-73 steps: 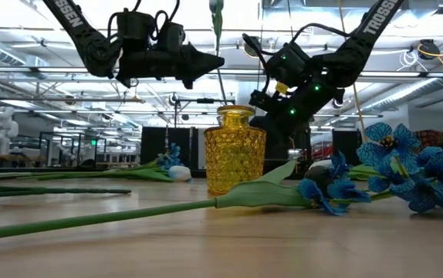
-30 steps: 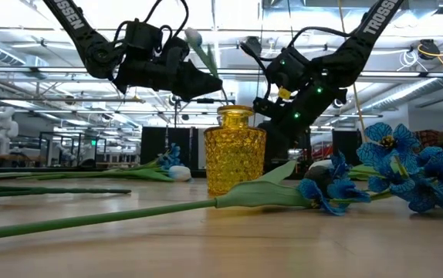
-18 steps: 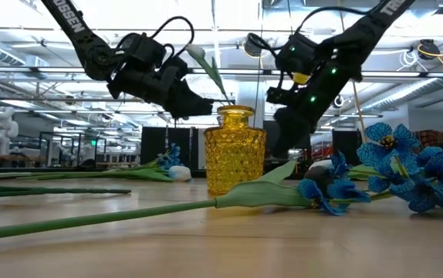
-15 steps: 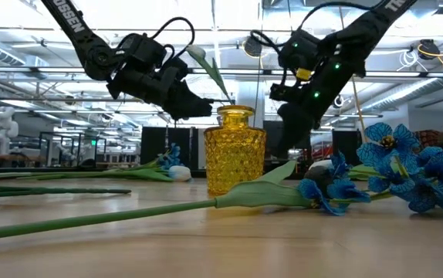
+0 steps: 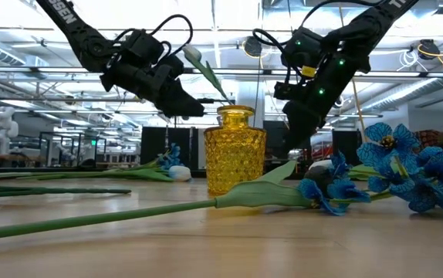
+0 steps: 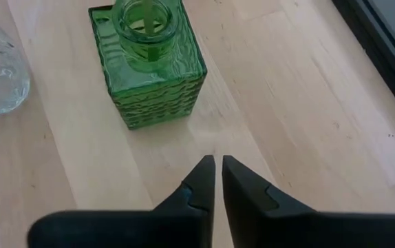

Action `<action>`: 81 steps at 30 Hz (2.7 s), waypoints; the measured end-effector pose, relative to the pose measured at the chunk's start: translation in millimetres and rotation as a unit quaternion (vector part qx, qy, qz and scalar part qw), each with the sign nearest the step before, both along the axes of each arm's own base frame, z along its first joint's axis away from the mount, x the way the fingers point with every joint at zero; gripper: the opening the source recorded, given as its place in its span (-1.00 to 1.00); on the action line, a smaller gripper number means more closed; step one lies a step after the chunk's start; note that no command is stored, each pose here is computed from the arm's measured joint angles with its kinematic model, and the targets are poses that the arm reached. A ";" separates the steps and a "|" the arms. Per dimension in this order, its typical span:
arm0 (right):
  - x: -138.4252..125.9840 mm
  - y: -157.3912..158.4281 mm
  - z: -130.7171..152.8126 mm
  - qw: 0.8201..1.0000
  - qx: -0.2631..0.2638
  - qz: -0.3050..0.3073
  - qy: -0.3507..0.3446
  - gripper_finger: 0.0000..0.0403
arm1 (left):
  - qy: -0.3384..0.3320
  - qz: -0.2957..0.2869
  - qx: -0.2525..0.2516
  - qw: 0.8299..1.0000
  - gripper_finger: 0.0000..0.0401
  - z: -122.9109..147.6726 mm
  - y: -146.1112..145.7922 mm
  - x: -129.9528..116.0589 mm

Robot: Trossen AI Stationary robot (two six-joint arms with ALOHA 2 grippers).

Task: Sort flowers into vase by color
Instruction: Put the top white flower into the green vase

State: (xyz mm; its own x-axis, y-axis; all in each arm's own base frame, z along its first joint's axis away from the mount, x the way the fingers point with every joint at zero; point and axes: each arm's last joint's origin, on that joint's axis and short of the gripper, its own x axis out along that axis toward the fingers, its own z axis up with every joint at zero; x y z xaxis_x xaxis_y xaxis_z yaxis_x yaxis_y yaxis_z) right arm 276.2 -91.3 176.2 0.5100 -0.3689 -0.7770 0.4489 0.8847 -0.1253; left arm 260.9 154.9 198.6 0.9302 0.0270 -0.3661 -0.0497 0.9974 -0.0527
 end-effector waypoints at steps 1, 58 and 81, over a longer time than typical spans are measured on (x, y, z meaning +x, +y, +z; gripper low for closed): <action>0.0 0.0 0.0 1.000 0.001 -0.001 -0.001 -0.84 | 0.001 0.000 -0.001 1.000 -0.10 -0.3 -0.1 -0.1; 1.3 1.2 -12.9 0.998 -0.008 0.033 -0.048 -0.73 | 0.224 0.057 -0.064 0.971 -0.10 1.7 -33.6 -65.5; 20.3 -5.8 -34.8 0.995 -0.045 0.058 -0.071 -0.73 | 0.269 0.082 -0.067 0.957 -0.10 -6.0 -35.8 -72.1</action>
State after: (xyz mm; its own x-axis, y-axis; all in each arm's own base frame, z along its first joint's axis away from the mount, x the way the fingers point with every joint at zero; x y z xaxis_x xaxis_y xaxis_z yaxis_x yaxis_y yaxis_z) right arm 296.4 -97.1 141.4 0.6558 -0.3663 -0.6601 0.3638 0.9195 -0.1488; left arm 188.8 119.1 192.6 0.5934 0.0758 -0.8013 -0.2609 0.9599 -0.1024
